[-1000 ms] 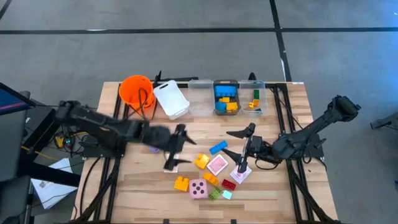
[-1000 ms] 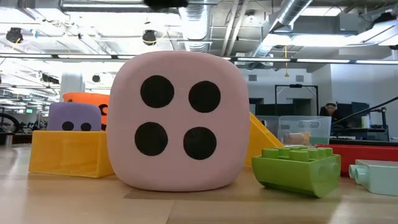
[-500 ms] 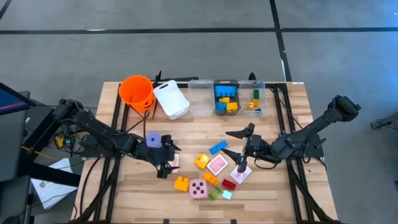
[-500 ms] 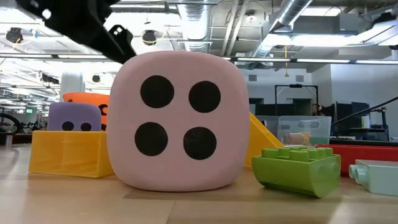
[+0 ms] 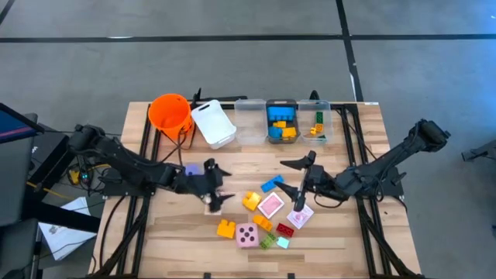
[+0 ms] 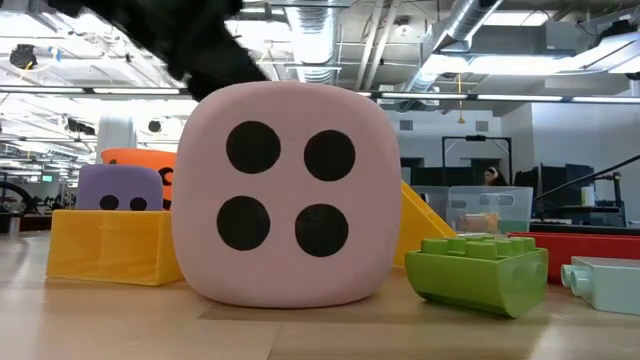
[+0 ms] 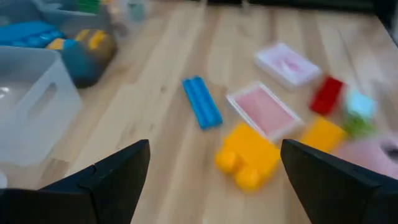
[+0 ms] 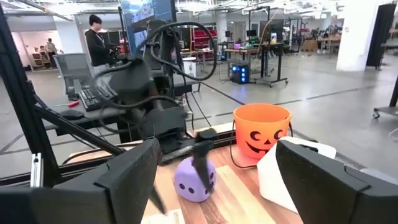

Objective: Pick & Place Toys
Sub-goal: Put the small blue game piece into the right transparent bin

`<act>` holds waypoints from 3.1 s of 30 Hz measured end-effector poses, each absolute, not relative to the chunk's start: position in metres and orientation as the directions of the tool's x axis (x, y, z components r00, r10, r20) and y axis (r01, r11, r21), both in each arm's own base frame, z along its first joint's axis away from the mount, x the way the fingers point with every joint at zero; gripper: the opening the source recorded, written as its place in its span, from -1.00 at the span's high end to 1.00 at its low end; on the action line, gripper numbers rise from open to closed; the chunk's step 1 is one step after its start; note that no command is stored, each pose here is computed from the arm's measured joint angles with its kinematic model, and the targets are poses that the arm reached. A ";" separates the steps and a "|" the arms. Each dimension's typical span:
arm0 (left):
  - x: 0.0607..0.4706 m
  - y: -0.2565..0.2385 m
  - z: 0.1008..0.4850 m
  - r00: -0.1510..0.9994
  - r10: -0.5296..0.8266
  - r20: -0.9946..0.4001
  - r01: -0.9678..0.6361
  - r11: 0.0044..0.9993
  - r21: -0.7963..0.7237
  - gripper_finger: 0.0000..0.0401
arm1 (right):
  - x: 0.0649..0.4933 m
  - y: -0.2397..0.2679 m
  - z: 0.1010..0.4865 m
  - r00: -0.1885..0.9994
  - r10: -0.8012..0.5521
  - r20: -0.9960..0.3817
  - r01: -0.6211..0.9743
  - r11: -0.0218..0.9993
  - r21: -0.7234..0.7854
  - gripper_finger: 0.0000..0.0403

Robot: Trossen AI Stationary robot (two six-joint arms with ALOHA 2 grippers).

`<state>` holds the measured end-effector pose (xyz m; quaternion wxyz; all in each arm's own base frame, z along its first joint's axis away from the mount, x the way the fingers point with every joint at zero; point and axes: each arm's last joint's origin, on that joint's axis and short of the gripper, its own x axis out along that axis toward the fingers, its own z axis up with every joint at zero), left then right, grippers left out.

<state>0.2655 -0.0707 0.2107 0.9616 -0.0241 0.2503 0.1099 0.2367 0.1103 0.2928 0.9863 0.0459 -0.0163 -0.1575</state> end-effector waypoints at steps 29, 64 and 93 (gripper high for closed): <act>0.389 -0.050 0.143 0.830 0.185 -0.527 -0.238 0.971 -0.034 -0.76 | 0.238 0.108 0.286 0.945 -0.323 -0.038 0.326 0.941 0.091 -0.58; 0.395 -0.036 0.099 0.687 0.297 -0.663 -0.367 0.930 0.036 -0.60 | 0.238 0.108 0.285 0.945 -0.324 -0.045 0.327 0.941 0.082 -0.58; 0.402 -0.037 0.104 0.758 0.241 -0.606 -0.256 0.965 0.063 0.42 | 0.238 0.108 0.285 0.945 -0.324 -0.046 0.327 0.942 0.082 -0.58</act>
